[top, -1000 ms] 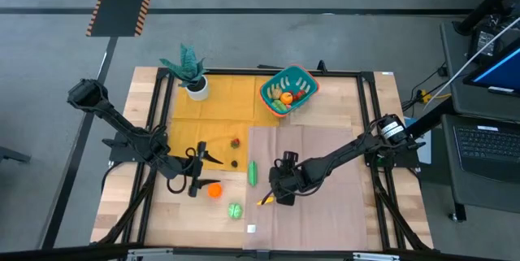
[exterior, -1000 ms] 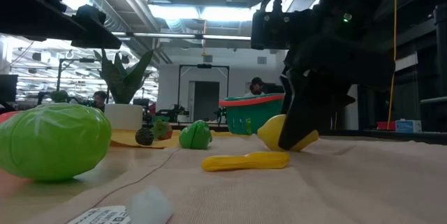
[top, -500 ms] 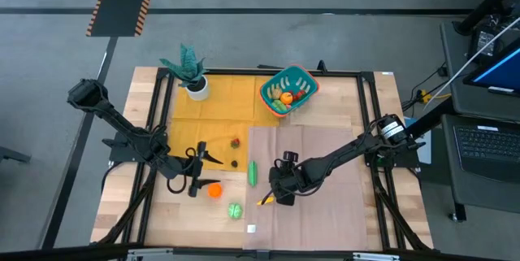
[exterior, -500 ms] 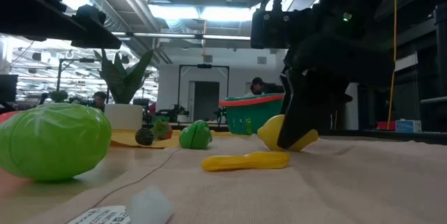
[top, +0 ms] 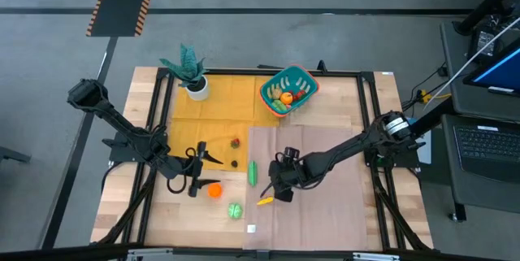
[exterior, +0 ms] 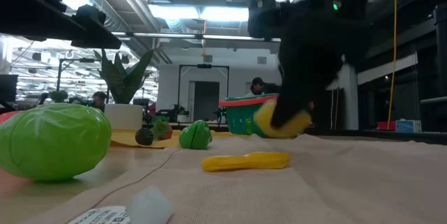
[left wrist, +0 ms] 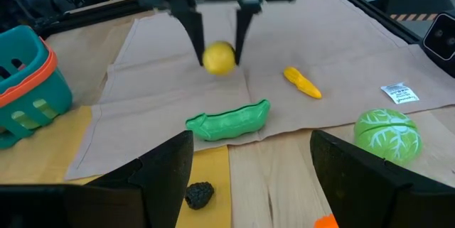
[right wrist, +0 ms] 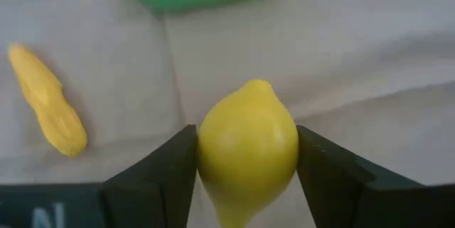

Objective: Pick and placing Produce into tupperware
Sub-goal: Put the lemon into the basket

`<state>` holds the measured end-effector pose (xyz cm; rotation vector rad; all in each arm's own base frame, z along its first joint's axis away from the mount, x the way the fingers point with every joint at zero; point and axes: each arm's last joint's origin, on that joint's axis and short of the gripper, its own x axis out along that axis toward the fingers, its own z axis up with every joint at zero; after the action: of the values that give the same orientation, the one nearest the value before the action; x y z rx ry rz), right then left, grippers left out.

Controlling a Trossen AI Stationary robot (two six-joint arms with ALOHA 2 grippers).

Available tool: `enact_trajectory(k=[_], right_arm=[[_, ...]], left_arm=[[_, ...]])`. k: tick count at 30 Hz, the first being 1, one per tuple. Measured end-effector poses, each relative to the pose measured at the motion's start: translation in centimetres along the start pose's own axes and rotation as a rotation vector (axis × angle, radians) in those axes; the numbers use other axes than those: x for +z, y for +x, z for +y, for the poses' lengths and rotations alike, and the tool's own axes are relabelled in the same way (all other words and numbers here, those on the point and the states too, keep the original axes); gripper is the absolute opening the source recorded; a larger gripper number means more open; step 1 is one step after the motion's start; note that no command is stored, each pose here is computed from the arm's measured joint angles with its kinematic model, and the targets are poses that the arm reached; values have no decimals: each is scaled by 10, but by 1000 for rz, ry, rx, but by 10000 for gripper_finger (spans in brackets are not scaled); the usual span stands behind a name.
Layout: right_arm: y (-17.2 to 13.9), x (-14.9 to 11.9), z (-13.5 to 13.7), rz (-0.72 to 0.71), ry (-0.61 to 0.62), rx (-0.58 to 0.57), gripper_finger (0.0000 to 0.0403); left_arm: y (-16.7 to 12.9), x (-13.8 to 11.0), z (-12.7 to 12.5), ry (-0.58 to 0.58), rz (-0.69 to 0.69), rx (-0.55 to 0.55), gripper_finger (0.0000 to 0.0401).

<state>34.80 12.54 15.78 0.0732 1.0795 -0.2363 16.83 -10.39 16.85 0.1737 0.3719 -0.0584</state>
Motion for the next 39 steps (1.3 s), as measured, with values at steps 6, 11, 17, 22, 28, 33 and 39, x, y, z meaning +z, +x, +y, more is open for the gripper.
enact_trajectory(k=[6, 11, 17, 22, 28, 33, 39], right_arm=[[-35, 17, -27, -63, 62, -11, 208], [-71, 19, -50, -99, 85, -105, 208], [-110, 17, -66, -206, 115, -175, 208], [-106, -13, -77, -235, 188, -175, 208], [-84, -51, -88, -425, 255, -78, 208], [-76, -74, -98, -609, 228, -10, 208], [-69, -95, -106, -761, 198, 67, 208]], left_arm=[[0, 0, 0, 0, 0, 0, 275], [0, 0, 1, 2, 1, 3, 275], [2, -1, 4, 4, 10, 23, 275], [3, 0, 6, 0, 12, 31, 275], [3, 0, 6, 0, 11, 31, 275], [4, 0, 9, -6, 13, 44, 275], [13, 1, 29, -7, 22, 113, 275]])
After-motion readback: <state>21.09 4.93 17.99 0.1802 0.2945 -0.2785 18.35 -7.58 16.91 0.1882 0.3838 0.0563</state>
